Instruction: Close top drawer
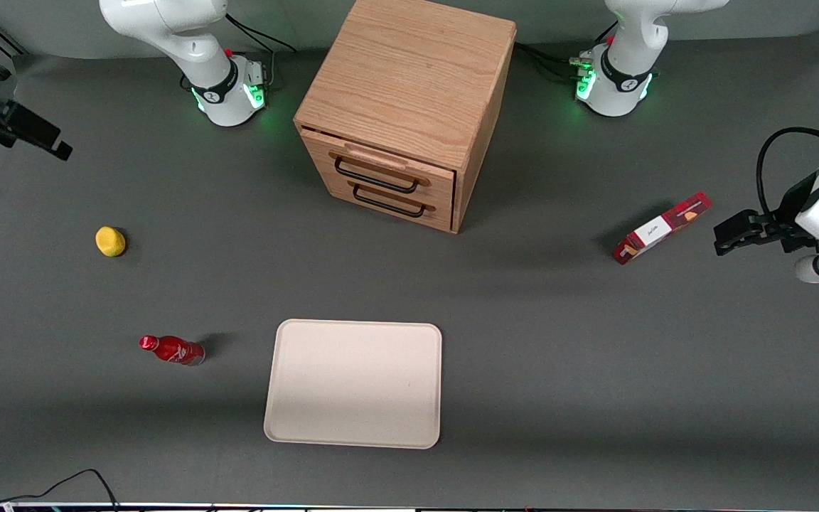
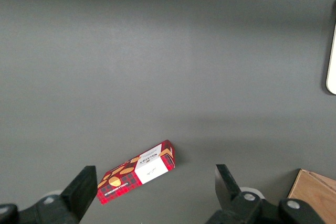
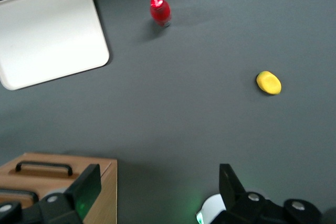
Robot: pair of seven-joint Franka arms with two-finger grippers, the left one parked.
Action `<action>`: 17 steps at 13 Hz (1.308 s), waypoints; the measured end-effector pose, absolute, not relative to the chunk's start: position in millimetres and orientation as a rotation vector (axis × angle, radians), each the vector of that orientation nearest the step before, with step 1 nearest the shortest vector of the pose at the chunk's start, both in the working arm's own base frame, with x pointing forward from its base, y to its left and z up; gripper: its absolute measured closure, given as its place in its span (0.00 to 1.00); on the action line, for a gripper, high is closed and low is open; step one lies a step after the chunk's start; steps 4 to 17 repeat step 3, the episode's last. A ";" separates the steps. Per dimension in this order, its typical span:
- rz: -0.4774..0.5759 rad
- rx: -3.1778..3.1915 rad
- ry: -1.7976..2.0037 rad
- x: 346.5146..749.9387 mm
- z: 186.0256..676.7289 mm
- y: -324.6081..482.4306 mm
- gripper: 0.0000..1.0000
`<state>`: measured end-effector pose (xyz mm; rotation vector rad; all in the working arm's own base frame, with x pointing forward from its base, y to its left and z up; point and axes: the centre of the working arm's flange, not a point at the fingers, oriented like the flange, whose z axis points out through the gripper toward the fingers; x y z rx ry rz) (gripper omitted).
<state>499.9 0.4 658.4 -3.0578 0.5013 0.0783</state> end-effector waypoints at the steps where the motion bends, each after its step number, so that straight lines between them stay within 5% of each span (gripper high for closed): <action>1: 0.084 -3.056 0.511 504.9 634.0 -1.8 0.00; 3: 0.111 -3.065 0.510 507.4 602.7 -0.5 0.00; 17: 0.111 -3.065 0.510 507.4 602.7 -0.5 0.00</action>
